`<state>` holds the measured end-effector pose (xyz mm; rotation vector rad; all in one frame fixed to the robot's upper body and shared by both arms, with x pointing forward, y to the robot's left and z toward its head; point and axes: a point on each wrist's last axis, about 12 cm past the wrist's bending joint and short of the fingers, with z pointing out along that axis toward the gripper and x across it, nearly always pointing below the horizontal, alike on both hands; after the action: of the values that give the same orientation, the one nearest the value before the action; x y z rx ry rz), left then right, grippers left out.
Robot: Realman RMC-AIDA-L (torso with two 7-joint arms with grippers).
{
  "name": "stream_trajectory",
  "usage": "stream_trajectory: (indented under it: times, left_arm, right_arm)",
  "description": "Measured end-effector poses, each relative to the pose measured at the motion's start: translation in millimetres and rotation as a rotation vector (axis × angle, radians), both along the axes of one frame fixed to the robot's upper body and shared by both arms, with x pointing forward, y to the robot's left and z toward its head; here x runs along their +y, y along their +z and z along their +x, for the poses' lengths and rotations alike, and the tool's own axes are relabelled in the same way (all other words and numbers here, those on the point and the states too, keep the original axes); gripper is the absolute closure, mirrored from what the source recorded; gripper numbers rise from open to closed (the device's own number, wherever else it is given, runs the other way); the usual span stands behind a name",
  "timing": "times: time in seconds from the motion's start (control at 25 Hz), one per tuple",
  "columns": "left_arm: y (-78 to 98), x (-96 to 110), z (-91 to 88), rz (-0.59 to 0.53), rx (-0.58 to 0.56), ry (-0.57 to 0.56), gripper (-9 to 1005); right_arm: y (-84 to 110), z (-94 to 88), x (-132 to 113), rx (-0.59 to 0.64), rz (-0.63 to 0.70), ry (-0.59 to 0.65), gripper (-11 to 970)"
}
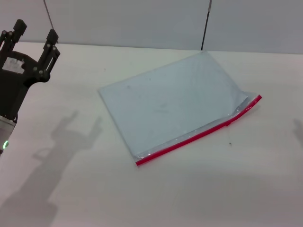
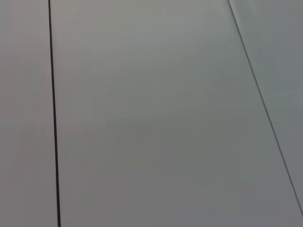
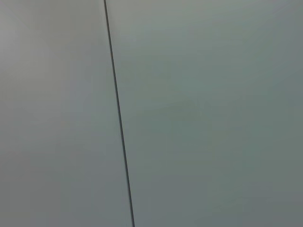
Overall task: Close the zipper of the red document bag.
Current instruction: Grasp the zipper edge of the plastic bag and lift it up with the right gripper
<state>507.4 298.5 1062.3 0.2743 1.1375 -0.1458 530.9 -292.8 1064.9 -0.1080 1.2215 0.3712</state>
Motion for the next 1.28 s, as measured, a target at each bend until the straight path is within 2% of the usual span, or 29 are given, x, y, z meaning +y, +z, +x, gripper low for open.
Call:
stream_trajectory:
  times: [0.44,0.84,1.0,1.28]
  left_arm:
    - [0.4,0,0.6,-0.001,-0.001,-0.002,300]
    - [-0.7,-1,2.8,0.003,0.013,0.0,299]
    - [-1.4,-1,3.5,0.007,0.021,0.0,299]
    - [-2.6,-3,3.9,0.016,0.031,-0.009,299]
  right_arm:
    - [0.0,0.9,0,0.003,-0.001,0.0,141]
    - [-6.9,13.7,3,0.097,-0.023,-0.01,143]
    - [-11.4,25.1,9,0.172,-0.037,-0.006,144]
    - [-24.6,50.0,16,0.437,-0.006,0.075,146]
